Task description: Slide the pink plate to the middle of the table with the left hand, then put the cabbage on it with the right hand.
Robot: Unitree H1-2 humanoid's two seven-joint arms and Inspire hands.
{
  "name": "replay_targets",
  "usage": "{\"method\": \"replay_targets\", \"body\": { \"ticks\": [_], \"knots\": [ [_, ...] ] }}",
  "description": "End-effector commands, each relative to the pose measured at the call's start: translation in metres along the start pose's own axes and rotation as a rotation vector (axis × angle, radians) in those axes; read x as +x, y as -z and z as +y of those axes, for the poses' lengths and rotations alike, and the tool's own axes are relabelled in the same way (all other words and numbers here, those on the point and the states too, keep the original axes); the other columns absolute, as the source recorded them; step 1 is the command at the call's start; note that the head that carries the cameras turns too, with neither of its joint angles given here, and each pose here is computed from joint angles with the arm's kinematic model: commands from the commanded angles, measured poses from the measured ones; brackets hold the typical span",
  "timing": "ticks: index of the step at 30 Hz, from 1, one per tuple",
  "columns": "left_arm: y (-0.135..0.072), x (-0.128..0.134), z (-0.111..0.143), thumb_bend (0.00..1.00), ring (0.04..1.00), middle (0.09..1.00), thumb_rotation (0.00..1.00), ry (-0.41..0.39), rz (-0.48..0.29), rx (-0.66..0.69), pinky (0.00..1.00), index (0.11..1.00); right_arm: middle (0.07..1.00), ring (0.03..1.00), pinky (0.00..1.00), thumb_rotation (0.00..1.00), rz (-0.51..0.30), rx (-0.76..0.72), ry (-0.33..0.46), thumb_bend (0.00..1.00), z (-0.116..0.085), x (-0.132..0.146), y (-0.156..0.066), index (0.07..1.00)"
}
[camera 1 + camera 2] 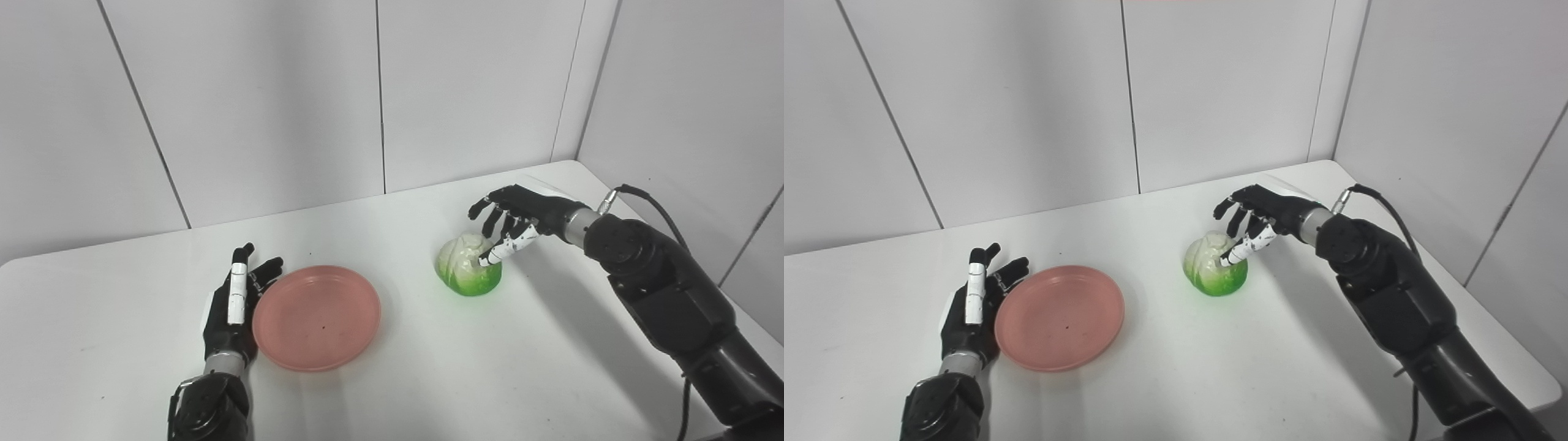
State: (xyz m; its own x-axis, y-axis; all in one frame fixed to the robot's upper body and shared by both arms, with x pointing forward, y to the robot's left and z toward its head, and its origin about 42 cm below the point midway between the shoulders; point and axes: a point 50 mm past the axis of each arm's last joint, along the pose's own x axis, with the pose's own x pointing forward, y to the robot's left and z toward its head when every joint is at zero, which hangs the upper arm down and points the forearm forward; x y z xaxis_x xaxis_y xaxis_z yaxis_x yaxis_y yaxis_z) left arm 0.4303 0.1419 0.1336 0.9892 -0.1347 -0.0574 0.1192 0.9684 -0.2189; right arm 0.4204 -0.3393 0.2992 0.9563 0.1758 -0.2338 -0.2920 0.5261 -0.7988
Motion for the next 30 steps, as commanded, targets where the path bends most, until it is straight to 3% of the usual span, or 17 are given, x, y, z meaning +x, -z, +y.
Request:
{"method": "replay_targets", "body": {
  "ticks": [1,2,5,7,8,10,13,16,19,25,30],
  "knots": [
    [0.0,0.0,-0.005,0.93,0.784,0.704,0.89,0.001,0.021,0.007,0.8,0.891,0.595,0.493,0.38,0.18,-0.055,-0.075,0.028,0.91,-0.027,-0.007,-0.021,0.701],
    [0.0,0.0,-0.004,0.93,0.782,0.702,0.89,0.0,0.022,0.008,0.8,0.889,0.636,0.564,0.45,0.23,-0.055,-0.091,0.01,0.95,-0.027,-0.008,-0.022,0.719],
    [0.001,0.0,-0.004,0.93,0.778,0.694,0.89,-0.003,0.023,0.01,0.8,0.884,0.697,0.633,0.53,0.28,-0.047,-0.114,-0.02,0.99,-0.028,-0.009,-0.023,0.748],
    [0.002,0.0,-0.004,0.93,0.777,0.69,0.89,-0.003,0.024,0.011,0.8,0.882,0.724,0.655,0.54,0.29,-0.042,-0.15,-0.03,1.0,-0.027,-0.009,-0.025,0.764],
    [0.002,0.0,-0.005,0.93,0.778,0.69,0.9,-0.001,0.025,0.01,0.79,0.885,0.802,0.72,0.57,0.32,-0.042,-0.189,-0.031,1.0,-0.026,-0.009,-0.026,0.803],
    [0.002,0.0,-0.005,0.92,0.784,0.691,0.91,0.001,0.027,0.008,0.81,0.89,0.847,0.754,0.57,0.36,-0.041,-0.287,-0.023,1.0,-0.025,-0.008,-0.031,0.831],
    [0.002,0.0,-0.006,0.92,0.786,0.688,0.91,0.002,0.031,0.009,0.82,0.889,0.895,0.837,0.64,0.34,-0.036,-0.38,-0.001,1.0,-0.021,-0.007,-0.036,0.841],
    [0.002,-0.001,-0.008,0.93,0.781,0.681,0.91,0.003,0.032,0.007,0.82,0.887,0.934,0.891,0.64,0.34,-0.052,-0.489,0.009,1.0,-0.015,-0.004,-0.042,0.853],
    [0.001,-0.001,-0.008,0.92,0.779,0.671,0.91,0.0,0.032,0.006,0.82,0.89,0.966,0.982,0.82,0.35,-0.062,-0.544,0.02,1.0,-0.009,-0.002,-0.048,0.857],
    [0.002,-0.001,-0.007,0.92,0.783,0.683,0.91,0.0,0.036,0.005,0.83,0.894,0.986,1.0,0.98,0.36,-0.072,-0.596,0.025,1.0,-0.004,0.003,-0.057,0.858],
    [0.003,-0.001,-0.009,0.92,0.772,0.695,0.91,0.003,0.037,0.007,0.82,0.894,0.993,1.0,1.0,0.35,-0.078,-0.588,0.01,1.0,0.001,0.007,-0.064,0.858]
  ]
}}
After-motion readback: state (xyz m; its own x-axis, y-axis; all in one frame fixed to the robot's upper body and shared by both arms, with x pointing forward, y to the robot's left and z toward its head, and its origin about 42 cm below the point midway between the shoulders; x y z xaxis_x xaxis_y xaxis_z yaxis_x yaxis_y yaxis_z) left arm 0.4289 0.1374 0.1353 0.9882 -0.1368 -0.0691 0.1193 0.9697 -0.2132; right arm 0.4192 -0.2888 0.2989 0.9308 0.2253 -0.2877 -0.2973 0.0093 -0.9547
